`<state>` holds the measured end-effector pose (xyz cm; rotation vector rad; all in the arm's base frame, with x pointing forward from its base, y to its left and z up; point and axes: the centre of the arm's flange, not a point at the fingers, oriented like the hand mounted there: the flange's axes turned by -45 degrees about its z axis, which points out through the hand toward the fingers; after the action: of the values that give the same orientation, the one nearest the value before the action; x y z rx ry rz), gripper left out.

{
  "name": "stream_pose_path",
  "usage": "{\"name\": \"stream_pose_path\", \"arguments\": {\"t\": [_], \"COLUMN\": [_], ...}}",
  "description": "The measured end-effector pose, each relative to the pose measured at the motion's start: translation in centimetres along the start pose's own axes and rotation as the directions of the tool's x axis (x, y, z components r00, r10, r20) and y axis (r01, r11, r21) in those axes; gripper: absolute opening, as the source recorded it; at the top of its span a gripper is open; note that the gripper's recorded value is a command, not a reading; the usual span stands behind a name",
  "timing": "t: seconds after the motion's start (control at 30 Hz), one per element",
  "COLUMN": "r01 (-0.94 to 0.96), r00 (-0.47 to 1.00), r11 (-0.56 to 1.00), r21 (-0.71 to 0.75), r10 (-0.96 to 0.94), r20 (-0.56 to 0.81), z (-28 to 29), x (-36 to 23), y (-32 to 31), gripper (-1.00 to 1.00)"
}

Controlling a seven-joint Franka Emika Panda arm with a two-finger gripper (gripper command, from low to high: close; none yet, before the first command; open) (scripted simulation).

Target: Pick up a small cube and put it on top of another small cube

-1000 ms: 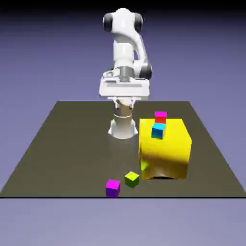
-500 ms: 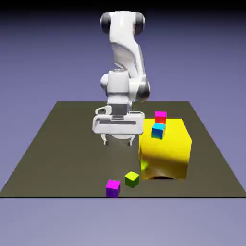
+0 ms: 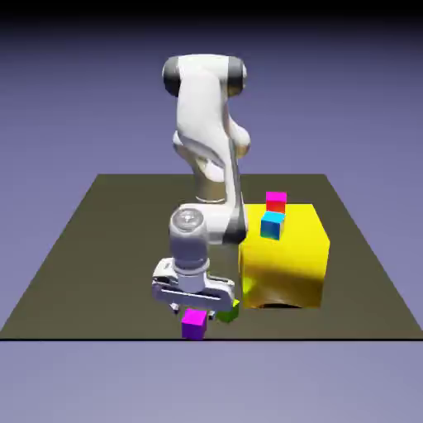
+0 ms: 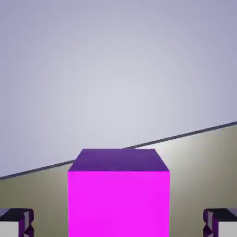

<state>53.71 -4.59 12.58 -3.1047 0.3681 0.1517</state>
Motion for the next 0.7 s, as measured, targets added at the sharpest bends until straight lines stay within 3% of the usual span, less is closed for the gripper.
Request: {"name": "stream_pose_path", "arguments": {"t": [0.07,0.2,0.43,0.6,0.7], "r01": [0.000,0.000,0.227,0.362,0.445], "r00": [1.000,1.000,0.965,0.906,0.879], "r11": [1.000,1.000,0.972,0.924,0.888], "r21": [0.000,0.001,-0.060,-0.127,-0.113], "r10": [0.000,0.000,-0.233,-0.380,-0.458], "r20": [0.000,0.000,-0.116,-0.184,-0.132], "z": [0.0,-6.4,-17.3,-25.3,-26.7], "x": [0.0,-0.1,-2.4,-5.9,-10.7], "y": [0.0,0.0,-6.1,-9.6,-12.7], "gripper": [-1.00,-1.00,-1.00,-1.00,-1.00]}}
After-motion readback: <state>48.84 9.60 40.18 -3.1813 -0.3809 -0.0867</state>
